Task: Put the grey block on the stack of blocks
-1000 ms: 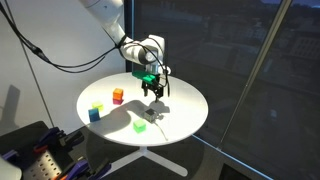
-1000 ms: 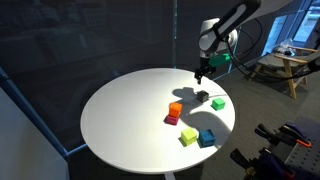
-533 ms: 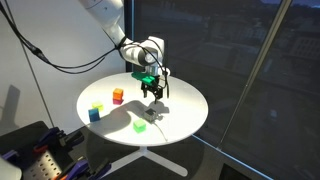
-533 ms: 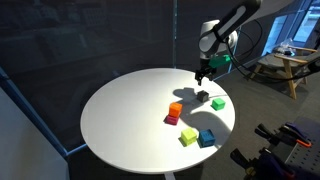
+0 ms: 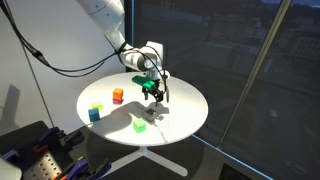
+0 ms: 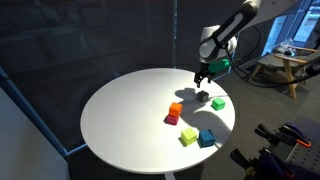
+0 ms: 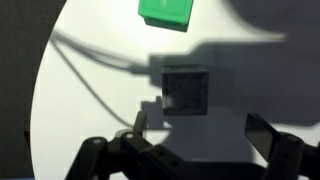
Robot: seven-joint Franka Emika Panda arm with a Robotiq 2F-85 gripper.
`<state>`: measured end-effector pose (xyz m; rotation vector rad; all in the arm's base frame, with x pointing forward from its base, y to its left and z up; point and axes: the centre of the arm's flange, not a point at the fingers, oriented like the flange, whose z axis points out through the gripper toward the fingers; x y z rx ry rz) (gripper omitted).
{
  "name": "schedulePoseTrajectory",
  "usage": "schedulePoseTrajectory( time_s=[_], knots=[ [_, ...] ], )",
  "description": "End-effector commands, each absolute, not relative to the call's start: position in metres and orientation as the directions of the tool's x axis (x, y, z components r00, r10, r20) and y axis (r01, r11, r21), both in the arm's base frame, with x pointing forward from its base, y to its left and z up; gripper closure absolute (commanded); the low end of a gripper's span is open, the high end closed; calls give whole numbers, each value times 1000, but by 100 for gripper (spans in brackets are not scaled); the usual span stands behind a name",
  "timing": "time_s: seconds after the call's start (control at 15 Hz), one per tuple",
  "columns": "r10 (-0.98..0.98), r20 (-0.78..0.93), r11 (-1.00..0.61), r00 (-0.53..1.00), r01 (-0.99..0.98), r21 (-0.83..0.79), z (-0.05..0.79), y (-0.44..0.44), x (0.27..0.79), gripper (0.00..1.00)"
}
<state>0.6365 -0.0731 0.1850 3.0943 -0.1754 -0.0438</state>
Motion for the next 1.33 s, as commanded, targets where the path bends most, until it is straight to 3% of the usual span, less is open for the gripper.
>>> schedulePoseTrajectory(
  time_s=[0.0,1.27],
  knots=[
    [-120,-14,-991,993,-119,61,173,-73,635,0],
    [-137,-52,-988,989,-133,79,136,-86,638,0]
  ],
)
